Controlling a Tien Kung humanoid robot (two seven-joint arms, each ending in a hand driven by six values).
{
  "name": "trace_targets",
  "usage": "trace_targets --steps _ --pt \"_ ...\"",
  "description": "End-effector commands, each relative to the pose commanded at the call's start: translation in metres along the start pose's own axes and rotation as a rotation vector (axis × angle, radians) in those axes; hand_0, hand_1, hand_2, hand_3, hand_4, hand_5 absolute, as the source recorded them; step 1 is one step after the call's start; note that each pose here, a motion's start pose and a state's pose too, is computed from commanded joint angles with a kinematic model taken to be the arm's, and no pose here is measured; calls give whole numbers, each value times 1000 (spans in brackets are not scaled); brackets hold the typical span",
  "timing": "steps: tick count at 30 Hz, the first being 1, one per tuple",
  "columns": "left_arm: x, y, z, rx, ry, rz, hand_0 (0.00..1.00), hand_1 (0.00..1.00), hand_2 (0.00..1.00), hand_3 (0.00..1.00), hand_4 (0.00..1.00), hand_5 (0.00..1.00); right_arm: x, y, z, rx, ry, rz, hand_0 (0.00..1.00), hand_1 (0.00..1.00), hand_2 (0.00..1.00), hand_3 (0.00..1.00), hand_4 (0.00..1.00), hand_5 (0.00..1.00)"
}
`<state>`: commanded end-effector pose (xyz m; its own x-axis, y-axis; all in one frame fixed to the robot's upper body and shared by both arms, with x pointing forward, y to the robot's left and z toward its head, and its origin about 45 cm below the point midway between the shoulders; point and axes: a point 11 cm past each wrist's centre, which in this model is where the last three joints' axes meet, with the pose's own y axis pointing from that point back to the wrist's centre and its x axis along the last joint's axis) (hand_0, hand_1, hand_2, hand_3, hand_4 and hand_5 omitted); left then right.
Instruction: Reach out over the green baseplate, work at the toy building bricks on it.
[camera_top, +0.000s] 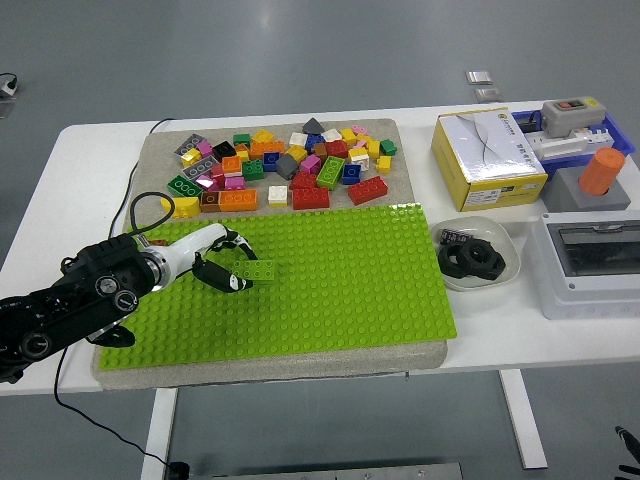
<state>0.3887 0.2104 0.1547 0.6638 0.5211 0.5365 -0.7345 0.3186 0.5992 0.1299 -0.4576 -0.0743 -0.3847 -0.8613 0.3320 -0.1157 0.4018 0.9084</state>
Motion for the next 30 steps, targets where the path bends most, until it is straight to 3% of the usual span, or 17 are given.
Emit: trace_targets --steps 2,3,8,9,30 --pt "1 0 0 -4 1 2 933 947 925 516 542 2 0 0 0 -1 0 0 681 660 720 738 887 853" --pt "1 0 0 -6 1 3 936 950 937 565 515 2 0 0 0 -1 0 0 679 659 720 737 888 853" --pt "3 1 1 -13 -2 6 936 950 937 565 515 2 0 0 2 -4 1 0 679 659 720 737 888 853" --pt "3 1 1 -13 -3 6 936 954 941 643 542 2 0 0 2 -4 1 0 680 660 721 737 888 852" --pt "9 6 6 -27 -29 22 941 955 944 702 595 2 0 0 3 -7 -3 0 679 659 718 735 886 852"
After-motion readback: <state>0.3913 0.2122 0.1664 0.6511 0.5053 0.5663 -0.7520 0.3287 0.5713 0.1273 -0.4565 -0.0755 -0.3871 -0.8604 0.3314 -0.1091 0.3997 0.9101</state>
